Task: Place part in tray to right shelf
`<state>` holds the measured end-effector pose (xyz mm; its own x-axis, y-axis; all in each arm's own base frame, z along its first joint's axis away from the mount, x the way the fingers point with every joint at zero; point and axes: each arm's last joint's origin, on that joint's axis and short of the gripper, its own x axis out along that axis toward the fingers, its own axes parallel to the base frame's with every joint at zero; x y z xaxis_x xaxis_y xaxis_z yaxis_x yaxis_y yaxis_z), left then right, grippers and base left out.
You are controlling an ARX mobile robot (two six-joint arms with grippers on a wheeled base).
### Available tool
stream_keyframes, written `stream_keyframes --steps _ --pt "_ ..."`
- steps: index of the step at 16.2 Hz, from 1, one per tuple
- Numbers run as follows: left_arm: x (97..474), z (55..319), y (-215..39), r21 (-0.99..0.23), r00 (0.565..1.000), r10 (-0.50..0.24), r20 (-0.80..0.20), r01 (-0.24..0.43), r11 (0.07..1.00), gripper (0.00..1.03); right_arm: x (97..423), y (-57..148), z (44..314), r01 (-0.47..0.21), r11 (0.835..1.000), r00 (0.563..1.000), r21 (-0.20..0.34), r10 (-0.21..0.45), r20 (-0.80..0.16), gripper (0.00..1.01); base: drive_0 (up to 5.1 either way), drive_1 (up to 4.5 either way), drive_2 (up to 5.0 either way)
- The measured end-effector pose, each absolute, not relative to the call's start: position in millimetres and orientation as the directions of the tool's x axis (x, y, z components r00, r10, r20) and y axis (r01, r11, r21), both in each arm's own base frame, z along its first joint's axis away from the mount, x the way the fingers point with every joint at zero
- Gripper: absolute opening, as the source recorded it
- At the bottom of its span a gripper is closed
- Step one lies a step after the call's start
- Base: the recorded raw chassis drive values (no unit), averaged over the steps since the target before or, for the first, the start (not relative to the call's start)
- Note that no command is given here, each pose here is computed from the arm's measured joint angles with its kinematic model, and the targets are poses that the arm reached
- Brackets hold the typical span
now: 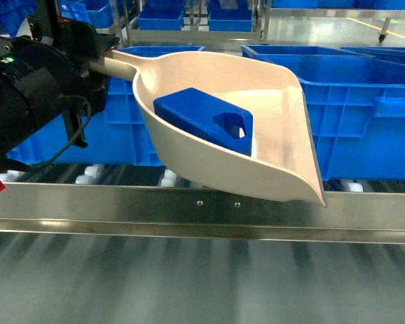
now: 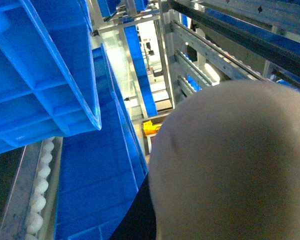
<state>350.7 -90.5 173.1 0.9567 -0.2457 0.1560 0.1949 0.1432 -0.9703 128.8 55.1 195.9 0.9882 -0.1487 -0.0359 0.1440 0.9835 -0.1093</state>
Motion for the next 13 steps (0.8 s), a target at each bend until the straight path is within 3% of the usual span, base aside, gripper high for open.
stream_keyframes --steps 1,2,3,6,9,10,11,13 --pt "352 173 -91 -0.977 0.973 -0.220 0.074 0.115 0.177 0.13 129 55 196 0.144 0.984 0.988 -0.109 -0.149 -0.036 0.98 0.0 0.00 0.0" --pt "349 178 -90 -0.961 0.986 -0.166 -0.031 0.017 0.275 0.13 129 55 196 0.144 0.984 0.988 -0.109 -0.148 -0.036 0.98 0.0 0.00 0.0" --pt "346 186 -89 -0.949 0.985 -0.165 -0.041 0.013 0.316 0.13 129 55 196 0.144 0.984 0.988 -0.109 -0.149 -0.036 0.98 0.0 0.00 0.0" --pt "340 215 -89 -0.940 0.975 -0.191 0.114 0.168 0.298 0.13 129 55 196 0.144 0.984 0.988 -0.110 -0.149 -0.036 0.98 0.0 0.00 0.0" --pt "343 232 -81 -0.947 0.976 -0.164 0.144 0.183 0.263 0.13 129 55 196 0.144 0.984 0.988 -0.109 -0.149 -0.036 0.98 0.0 0.00 0.0" --pt "347 241 -76 -0.952 0.980 -0.128 0.151 0.179 0.247 0.13 129 55 196 0.144 0.984 0.988 -0.110 -0.149 -0.036 0.98 0.0 0.00 0.0" --pt "360 270 -52 -0.956 0.977 0.032 0.209 0.198 0.216 0.13 129 55 196 0.144 0.984 0.988 -0.109 -0.149 -0.036 0.98 0.0 0.00 0.0" --pt "370 288 -35 -0.960 0.966 0.151 0.212 0.177 0.218 0.13 129 55 196 0.144 0.984 0.988 -0.109 -0.149 -0.036 0.98 0.0 0.00 0.0"
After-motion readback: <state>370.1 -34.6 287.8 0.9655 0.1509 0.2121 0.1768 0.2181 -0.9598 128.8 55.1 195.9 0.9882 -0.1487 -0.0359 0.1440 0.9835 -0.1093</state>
